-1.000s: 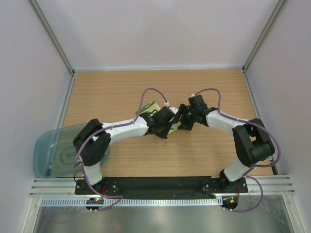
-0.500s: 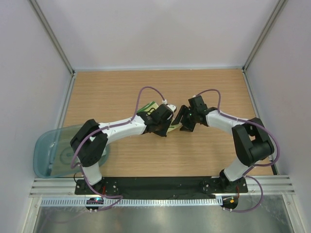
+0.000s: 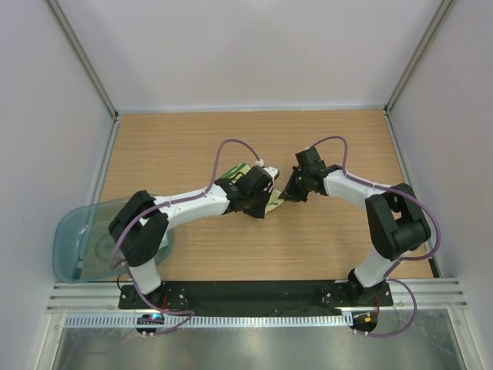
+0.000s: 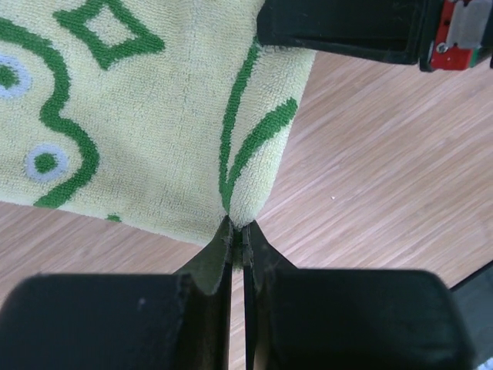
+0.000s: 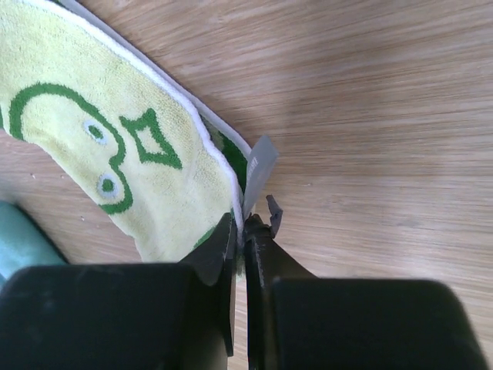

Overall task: Roll the towels
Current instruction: Roll the towel

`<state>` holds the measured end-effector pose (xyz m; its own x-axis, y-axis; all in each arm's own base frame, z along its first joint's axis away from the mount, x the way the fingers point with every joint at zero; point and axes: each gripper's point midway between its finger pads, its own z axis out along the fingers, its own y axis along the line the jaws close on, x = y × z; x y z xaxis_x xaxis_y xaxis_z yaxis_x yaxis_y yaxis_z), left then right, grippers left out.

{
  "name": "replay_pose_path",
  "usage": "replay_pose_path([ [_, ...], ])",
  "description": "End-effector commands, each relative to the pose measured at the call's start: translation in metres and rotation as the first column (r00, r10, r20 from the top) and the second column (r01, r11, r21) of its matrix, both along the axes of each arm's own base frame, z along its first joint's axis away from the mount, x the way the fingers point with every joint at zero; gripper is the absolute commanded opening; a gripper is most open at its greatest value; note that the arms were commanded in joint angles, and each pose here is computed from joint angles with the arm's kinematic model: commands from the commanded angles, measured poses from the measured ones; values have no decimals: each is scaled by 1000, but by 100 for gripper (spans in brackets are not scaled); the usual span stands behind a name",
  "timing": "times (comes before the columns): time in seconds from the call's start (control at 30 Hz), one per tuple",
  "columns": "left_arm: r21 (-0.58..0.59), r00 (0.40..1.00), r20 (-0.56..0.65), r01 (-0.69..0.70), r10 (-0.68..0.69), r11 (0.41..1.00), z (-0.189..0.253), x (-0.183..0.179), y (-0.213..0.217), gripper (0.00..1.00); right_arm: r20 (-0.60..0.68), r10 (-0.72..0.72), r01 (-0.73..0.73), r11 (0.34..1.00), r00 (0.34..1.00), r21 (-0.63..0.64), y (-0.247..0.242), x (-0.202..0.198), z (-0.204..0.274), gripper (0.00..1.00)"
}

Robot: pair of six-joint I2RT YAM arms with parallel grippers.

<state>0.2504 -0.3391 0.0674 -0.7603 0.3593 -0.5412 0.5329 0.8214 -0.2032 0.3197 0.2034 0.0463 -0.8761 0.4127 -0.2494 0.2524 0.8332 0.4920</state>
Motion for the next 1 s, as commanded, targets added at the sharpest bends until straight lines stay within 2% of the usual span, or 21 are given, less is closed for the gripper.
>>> replay_pose_path([
  [0.0, -110, 998, -25, 49, -53, 993, 21, -12, -13, 1, 61, -10, 16, 995, 998, -97, -13, 15, 16, 1],
  [0.07, -127, 996, -54, 70, -77, 989, 20, -19, -16, 0, 43, -3, 9, 990, 999, -140, -21, 12, 16, 1],
  [0.13, -132, 995, -65, 66, -76, 989, 18, -22, -15, 0, 26, -8, 13, 980, 1000, -198, -30, 11, 19, 7],
  [0.27, -139, 995, -83, 49, -61, 989, 15, -25, -14, 0, 48, -23, 36, 954, 999, -298, -48, 19, 28, 36],
  [0.37, -162, 994, -97, 37, -54, 986, 15, -26, -17, 0, 65, -35, 56, 938, 997, -341, -58, 26, 39, 47],
  [0.6, -222, 988, -147, 7, -41, 975, 19, -32, -26, 0, 111, -73, 109, 925, 991, -363, -81, 38, 69, 50],
  [0.97, -256, 926, -359, -222, 120, 941, 17, -29, -17, 0, 164, -8, 51, 964, 986, -261, -70, 26, 91, 50],
])
